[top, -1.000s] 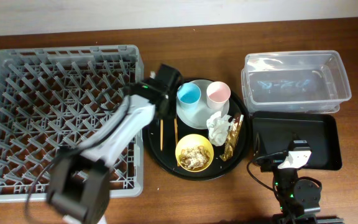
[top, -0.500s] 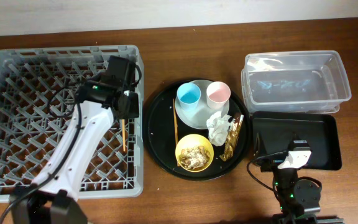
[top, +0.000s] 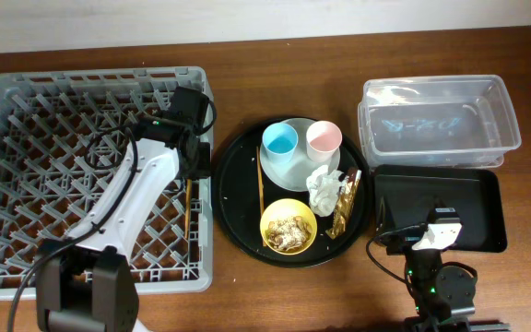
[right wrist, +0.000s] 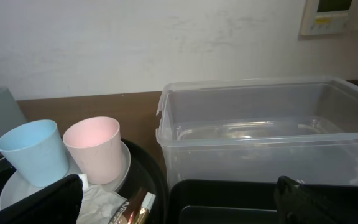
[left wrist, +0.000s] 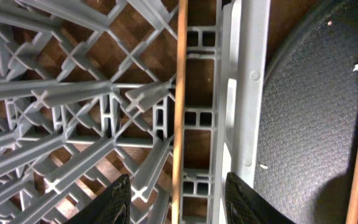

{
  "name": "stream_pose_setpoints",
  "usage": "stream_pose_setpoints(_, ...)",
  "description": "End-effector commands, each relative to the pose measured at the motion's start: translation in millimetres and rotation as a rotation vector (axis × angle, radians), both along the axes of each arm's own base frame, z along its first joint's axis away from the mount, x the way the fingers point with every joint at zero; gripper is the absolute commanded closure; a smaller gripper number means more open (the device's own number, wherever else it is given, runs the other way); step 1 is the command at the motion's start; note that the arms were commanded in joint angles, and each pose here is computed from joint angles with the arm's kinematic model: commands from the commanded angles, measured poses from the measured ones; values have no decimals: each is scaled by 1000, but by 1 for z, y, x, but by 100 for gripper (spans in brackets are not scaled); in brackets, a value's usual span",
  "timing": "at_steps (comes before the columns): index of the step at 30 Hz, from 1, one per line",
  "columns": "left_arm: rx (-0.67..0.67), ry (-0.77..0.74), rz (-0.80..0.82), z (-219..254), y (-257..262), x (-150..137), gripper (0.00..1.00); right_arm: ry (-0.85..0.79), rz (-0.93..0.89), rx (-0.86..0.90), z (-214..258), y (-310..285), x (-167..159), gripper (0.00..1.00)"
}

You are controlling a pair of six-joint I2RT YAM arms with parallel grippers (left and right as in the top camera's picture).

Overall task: Sort waste into correct bins and load items into the dishwasher rack
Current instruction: 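Carry the chopstick left and drop it into the grey rack, then move the left gripper back to the tray over the second chopstick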

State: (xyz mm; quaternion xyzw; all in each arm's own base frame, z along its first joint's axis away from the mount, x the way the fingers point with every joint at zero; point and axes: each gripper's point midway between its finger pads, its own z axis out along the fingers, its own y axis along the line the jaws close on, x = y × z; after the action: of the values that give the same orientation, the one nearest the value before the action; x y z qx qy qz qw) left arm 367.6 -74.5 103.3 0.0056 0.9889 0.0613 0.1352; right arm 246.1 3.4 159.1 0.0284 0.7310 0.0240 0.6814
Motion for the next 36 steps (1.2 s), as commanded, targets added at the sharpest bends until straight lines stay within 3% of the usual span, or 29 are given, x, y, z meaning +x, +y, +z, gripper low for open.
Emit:
stream_pose_setpoints(1,-66,-42,-13,33,-11,6,54,9,6,0,-4,1,0,1)
stream_pose_setpoints(7,-395,-47,-154,78,-82,-22,64,9,6,0,-4,1,0,1)
stream_pose_setpoints(15,-372,-50,-186,35,-141,-46,64,9,6,0,-4,1,0,1)
stream_pose_setpoints(16,-381,-65,-204,32,-149,-46,72,9,6,0,-4,1,0,1)
stream_pose_setpoints(17,-383,-66,-217,29,-153,-49,88,9,6,0,-4,1,0,1)
stream_pose_setpoints(20,-386,-70,-227,29,-156,-49,87,9,6,0,-4,1,0,1)
stream_pose_setpoints(21,-387,-73,-227,29,-156,-49,82,9,6,0,-4,1,0,1)
stream_pose_setpoints(22,-388,-75,-227,30,-157,-48,69,9,6,0,-4,1,0,1)
stream_pose_setpoints(23,-390,-79,-228,30,-157,-47,68,9,6,0,-4,1,0,1)
stream_pose_setpoints(29,-365,-44,-222,12,-159,-45,68,9,6,0,-4,1,0,1)
stream_pose_setpoints(36,-273,-32,-105,-18,-146,-34,69,9,6,0,-4,1,0,1)
